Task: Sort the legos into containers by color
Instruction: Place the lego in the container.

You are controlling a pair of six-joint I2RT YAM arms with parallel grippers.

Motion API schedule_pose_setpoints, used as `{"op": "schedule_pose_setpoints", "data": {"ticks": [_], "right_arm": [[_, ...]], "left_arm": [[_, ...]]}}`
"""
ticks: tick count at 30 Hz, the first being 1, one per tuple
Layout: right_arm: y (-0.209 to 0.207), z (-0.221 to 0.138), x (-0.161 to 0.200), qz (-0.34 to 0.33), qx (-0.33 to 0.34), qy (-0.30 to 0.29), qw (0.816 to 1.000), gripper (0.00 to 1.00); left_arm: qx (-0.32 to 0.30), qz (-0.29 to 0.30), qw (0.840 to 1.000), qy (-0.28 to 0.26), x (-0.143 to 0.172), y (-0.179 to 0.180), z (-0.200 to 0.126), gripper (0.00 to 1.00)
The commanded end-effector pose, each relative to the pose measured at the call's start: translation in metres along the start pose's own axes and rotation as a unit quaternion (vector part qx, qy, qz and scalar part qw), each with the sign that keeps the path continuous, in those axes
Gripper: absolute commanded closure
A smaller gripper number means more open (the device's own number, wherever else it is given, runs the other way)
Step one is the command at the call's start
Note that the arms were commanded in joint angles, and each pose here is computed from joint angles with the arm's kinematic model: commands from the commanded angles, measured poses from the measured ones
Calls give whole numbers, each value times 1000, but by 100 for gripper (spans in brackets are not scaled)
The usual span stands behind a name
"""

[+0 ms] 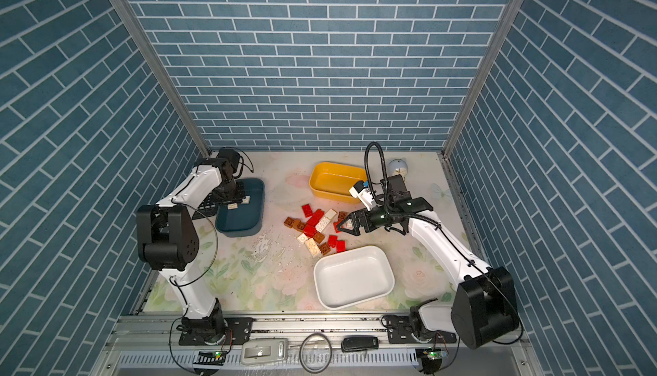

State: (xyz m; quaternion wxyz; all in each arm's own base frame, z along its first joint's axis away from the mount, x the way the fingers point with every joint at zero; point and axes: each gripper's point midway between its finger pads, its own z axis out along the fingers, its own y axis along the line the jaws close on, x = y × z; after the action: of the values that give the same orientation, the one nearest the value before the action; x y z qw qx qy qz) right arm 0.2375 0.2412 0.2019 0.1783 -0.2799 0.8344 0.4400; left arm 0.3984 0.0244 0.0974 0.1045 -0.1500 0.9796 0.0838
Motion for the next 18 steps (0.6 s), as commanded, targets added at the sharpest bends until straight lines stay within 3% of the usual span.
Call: {"op": "schedule_pose_setpoints", "data": {"ticks": [1, 6, 11, 18], "right_arm": [[7, -2, -7, 0, -10, -3, 1000, 1], [5, -2, -5, 3, -5, 2, 1000, 1], [5, -3, -3, 5, -2, 4, 1000, 1], [4, -5, 1, 2, 4, 7, 1000, 1]], "left_arm": [[-5, 19, 1000, 16, 5, 11, 17, 73], [-12, 37, 999, 35, 9, 17, 34, 62], [7, 35, 999, 23, 5, 13, 22, 35], [49, 35, 998, 3, 15, -2, -21, 25]]}}
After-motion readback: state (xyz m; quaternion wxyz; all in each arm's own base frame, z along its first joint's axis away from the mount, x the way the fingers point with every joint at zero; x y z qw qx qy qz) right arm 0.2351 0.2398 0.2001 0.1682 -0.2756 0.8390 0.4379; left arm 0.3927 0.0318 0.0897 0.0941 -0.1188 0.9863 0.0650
